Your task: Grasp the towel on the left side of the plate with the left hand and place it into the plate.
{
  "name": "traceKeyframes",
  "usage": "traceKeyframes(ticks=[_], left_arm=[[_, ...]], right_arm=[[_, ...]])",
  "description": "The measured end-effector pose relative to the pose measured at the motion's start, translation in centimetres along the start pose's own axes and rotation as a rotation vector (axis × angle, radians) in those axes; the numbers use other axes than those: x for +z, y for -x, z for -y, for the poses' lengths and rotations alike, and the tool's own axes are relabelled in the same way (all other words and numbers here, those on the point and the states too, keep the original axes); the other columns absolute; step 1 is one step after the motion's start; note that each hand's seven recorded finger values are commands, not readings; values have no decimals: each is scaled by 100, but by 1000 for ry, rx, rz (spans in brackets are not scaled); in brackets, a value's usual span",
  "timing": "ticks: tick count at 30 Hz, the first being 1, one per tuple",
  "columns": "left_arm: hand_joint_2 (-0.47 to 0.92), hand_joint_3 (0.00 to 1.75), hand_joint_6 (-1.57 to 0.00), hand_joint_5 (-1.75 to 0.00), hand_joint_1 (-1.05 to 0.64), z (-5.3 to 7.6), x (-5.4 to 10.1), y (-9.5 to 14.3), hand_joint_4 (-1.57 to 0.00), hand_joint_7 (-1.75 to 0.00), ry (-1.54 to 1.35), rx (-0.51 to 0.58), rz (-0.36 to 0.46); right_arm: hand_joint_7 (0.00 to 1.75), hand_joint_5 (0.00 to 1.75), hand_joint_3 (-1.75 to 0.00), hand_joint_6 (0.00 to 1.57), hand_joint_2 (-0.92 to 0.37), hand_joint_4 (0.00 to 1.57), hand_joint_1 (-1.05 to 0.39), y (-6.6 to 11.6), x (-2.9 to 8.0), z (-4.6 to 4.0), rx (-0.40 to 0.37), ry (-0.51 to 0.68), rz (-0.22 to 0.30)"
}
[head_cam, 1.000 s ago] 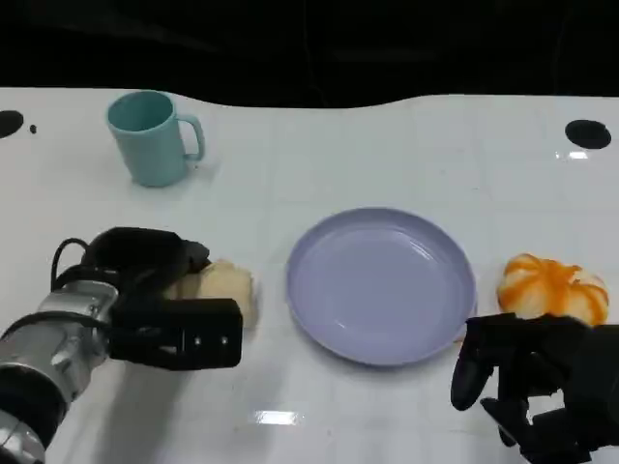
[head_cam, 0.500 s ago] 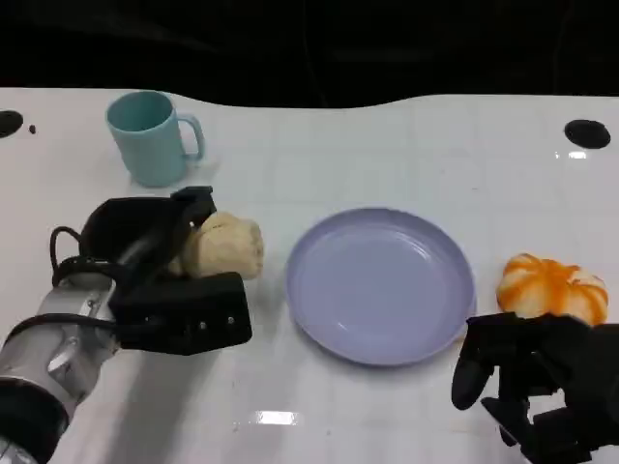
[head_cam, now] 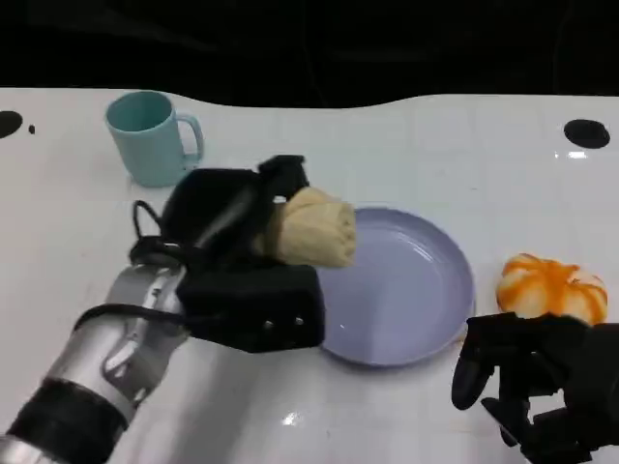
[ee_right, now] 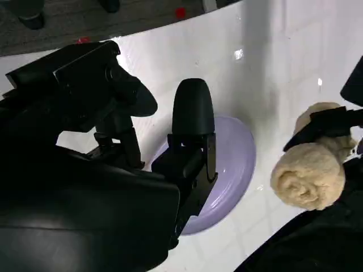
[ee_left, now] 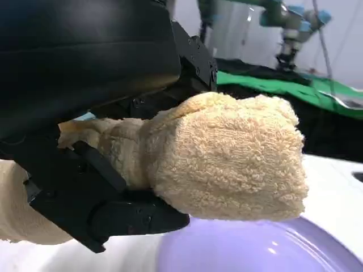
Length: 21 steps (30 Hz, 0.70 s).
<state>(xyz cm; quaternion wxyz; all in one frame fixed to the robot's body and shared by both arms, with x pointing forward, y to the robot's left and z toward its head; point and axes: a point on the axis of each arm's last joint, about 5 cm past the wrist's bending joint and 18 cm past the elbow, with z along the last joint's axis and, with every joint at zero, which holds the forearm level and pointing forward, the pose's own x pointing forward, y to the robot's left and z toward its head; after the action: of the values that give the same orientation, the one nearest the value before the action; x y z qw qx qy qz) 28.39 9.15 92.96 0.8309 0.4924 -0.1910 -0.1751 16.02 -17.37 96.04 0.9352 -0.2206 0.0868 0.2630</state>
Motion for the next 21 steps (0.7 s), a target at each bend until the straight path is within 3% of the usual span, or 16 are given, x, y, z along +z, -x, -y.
traceKeyframes(ticks=[9,11,12,13,14,15,16,18,21], left_arm=[[52,89,-61,-175,-21,150,334,-120,-89,-175,-14,-57,92],[56,83,-63,-175,-20,186,400,-136,-86,-165,-9,-82,106],[61,77,-66,-175,-21,197,424,-142,-81,-150,-12,-100,114],[72,58,-73,-155,-22,201,441,-148,-72,-107,-13,-119,119],[80,44,-79,-145,-23,199,458,-159,-69,-81,-8,-144,120],[85,35,-84,-140,-23,195,470,-169,-68,-66,-2,-164,118],[89,25,-71,-122,-27,192,479,-176,-58,-40,6,-181,116],[91,15,-57,-96,-32,183,496,-181,-44,-15,13,-222,111],[92,12,-45,-60,-40,174,521,-182,-32,-3,-5,-276,101]], right_arm=[[144,170,-107,68,-58,69,2,3,4,-1,0,0,3],[145,170,-106,68,-58,69,2,5,8,-2,0,0,4],[145,170,-106,68,-58,69,2,6,9,-2,0,1,5],[145,170,-106,68,-58,69,2,6,9,-2,0,1,5],[144,170,-106,68,-58,69,2,8,10,-3,0,1,5],[144,170,-106,68,-58,69,2,9,11,-4,0,1,6],[144,170,-106,68,-58,70,2,11,15,-4,0,2,8],[144,170,-107,68,-58,70,2,14,22,-5,0,4,12],[144,169,-107,68,-58,70,2,17,24,-2,-1,5,13]])
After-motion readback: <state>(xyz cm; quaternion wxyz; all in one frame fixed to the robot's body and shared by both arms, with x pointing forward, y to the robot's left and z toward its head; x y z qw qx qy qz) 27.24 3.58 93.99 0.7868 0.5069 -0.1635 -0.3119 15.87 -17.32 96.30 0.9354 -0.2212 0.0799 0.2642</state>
